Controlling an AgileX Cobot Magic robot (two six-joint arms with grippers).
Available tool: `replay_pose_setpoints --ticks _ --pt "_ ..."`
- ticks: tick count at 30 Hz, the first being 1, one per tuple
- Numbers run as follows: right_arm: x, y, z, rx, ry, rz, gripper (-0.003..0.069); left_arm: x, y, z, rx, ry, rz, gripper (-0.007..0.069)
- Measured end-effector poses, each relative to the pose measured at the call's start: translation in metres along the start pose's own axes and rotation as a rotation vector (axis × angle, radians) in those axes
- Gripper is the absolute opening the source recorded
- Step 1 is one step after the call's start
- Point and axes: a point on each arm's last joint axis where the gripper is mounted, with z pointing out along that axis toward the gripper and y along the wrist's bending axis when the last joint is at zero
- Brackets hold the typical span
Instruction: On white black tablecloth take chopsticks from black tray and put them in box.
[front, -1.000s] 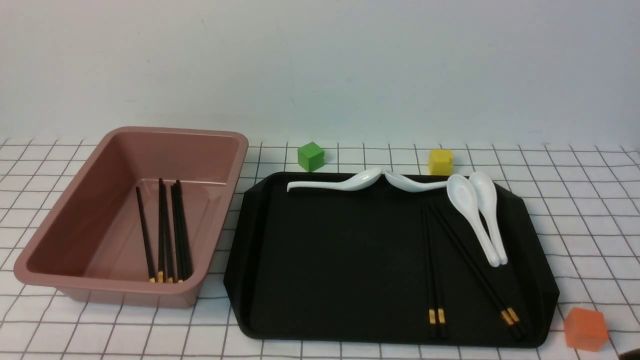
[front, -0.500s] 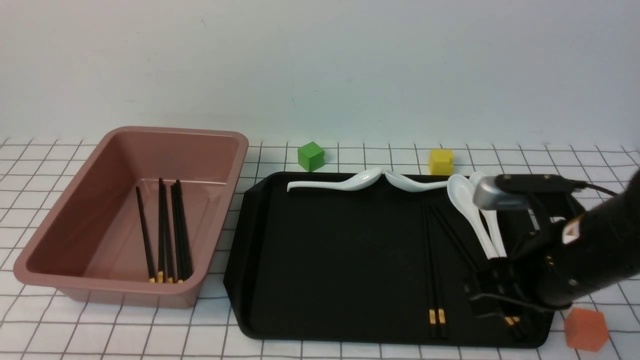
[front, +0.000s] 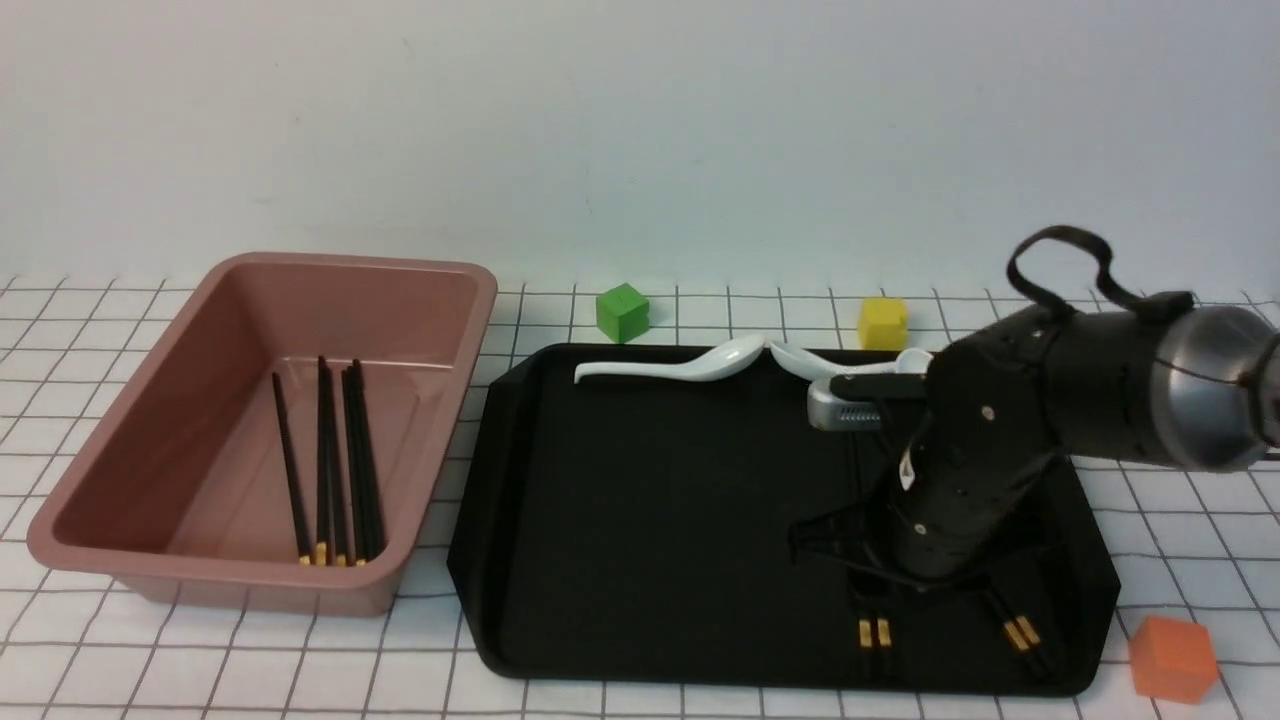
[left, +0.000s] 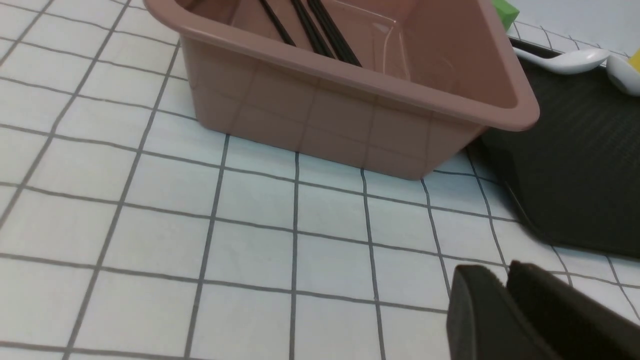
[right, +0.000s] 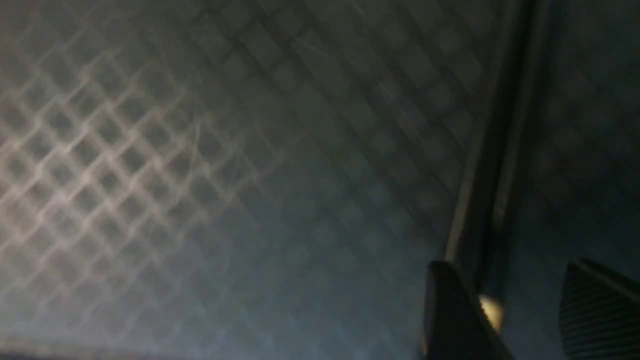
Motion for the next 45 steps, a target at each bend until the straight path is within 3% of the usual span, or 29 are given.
replay_pose_setpoints --ticks 4,10,14,18,21,25,30,33,36,41,45 --pt "0.000 0.001 0.011 0.010 0.019 0.002 0.0312 0.000 0.000 0.000 0.000 0.001 0.000 0.0103" --pt "0.000 0.001 0.011 0.009 0.039 -0.024 0.0148 0.000 0.000 0.000 0.000 0.001 0.000 0.0109" --pt "0.002 0.006 -0.006 -0.057 0.048 -0.019 0.0135 0.000 0.000 0.000 0.000 0.001 0.000 0.0111" --pt "0.000 0.018 -0.060 -0.189 -0.004 -0.013 0.0135 0.000 0.000 0.000 0.000 0.001 0.000 0.0111" --pt "-0.010 0.044 -0.108 -0.351 -0.108 -0.078 0.0135 0.000 0.000 0.000 0.000 0.001 0.000 0.0111" --pt "-0.020 0.100 -0.144 -0.567 -0.236 -0.207 0.0135 0.000 0.000 0.000 0.000 0.001 0.000 0.0113" --pt "-0.025 0.184 -0.133 -0.775 -0.357 -0.305 0.0135 0.000 0.000 0.000 0.000 0.001 0.000 0.0113" --pt "-0.024 0.214 -0.110 -0.805 -0.400 -0.336 0.0142 0.000 0.000 0.000 0.000 0.001 0.000 0.0115" --pt "-0.026 0.238 -0.068 -0.805 -0.415 -0.321 0.0197 0.000 0.000 0.000 0.000 0.001 0.000 0.0121" --pt "-0.030 0.240 -0.024 -0.769 -0.383 -0.299 0.0312 0.000 0.000 0.000 0.000 0.001 0.000 0.0127" --pt "-0.033 0.232 -0.035 -0.776 -0.331 -0.346 0.0291 0.000 0.000 0.000 0.000 0.001 0.000 0.0130"
